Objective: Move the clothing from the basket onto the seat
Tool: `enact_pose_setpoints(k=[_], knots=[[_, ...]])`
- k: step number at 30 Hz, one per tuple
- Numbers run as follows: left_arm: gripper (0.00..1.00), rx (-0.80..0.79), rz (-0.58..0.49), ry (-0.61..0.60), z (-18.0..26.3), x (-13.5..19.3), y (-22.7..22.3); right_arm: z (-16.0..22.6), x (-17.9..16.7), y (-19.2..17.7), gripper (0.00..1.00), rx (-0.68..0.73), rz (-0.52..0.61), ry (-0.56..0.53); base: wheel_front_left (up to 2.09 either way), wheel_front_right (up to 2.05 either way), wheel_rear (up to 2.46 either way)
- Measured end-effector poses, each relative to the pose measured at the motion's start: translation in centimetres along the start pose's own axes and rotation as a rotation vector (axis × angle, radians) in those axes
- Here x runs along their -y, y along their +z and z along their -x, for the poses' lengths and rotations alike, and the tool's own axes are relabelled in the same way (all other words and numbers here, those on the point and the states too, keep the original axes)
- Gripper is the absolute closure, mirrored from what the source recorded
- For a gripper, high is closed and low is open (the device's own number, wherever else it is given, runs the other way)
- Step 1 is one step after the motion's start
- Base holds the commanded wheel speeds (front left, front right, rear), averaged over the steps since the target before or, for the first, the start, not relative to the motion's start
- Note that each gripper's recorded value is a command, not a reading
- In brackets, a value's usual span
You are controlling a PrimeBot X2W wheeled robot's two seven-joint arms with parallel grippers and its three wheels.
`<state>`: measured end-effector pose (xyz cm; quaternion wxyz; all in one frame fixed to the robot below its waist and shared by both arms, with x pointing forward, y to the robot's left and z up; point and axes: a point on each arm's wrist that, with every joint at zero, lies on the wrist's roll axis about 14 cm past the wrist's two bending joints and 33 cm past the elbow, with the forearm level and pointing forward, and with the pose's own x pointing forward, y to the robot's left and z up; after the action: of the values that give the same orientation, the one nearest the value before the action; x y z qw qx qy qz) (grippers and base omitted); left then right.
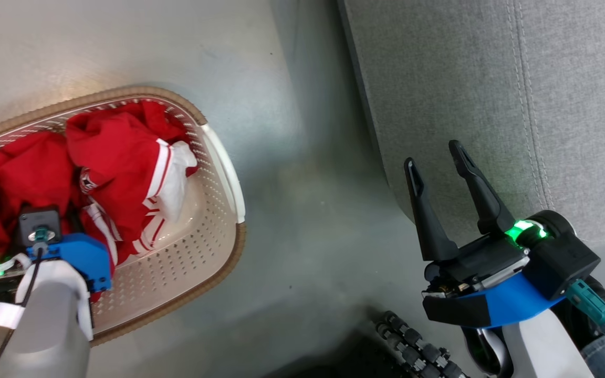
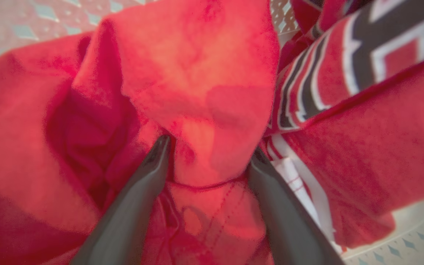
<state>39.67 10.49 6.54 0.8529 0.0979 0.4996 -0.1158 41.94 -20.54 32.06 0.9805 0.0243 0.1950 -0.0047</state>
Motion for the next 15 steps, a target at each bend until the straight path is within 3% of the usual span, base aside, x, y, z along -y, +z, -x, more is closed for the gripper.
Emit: enact_pose_setpoints(k=[9,10,11,12,13,15], knots=[[0.0,-0.039,-0.013,0.015,-1.2,-0.6,-1.4,0.3,0.1,-0.5,0.0,-0.019,-0.019,-0.01,0.0,0.0,0.0],[0.09,-0.038,-0.012,0.014,-1.2,-0.6,-1.4,0.3,0.1,-0.6,0.0,-0.02,-0.019,-0.01,0.0,0.0,0.0],[0.56,-0.04,-0.012,0.014,-1.2,-0.6,-1.4,0.3,0.1,-0.5,0.0,-0.019,-0.022,-0.01,0.0,0.0,0.0],[0.87,-0.041,-0.012,0.012,-1.1,-0.6,-1.5,0.3,0.1,-0.5,0.0,-0.018,-0.025,-0.01,0.0,0.0,0.0],[1.0,-0.041,-0.012,0.008,-1.1,-0.5,-1.5,0.3,0.1,-0.5,0.0,-0.017,-0.025,-0.009,0.0,0.0,0.0],[1.0,-0.038,-0.006,0.004,-1.0,-0.5,-1.4,0.1,0.0,-0.3,0.0,-0.011,-0.025,-0.005,0.0,0.0,0.0]])
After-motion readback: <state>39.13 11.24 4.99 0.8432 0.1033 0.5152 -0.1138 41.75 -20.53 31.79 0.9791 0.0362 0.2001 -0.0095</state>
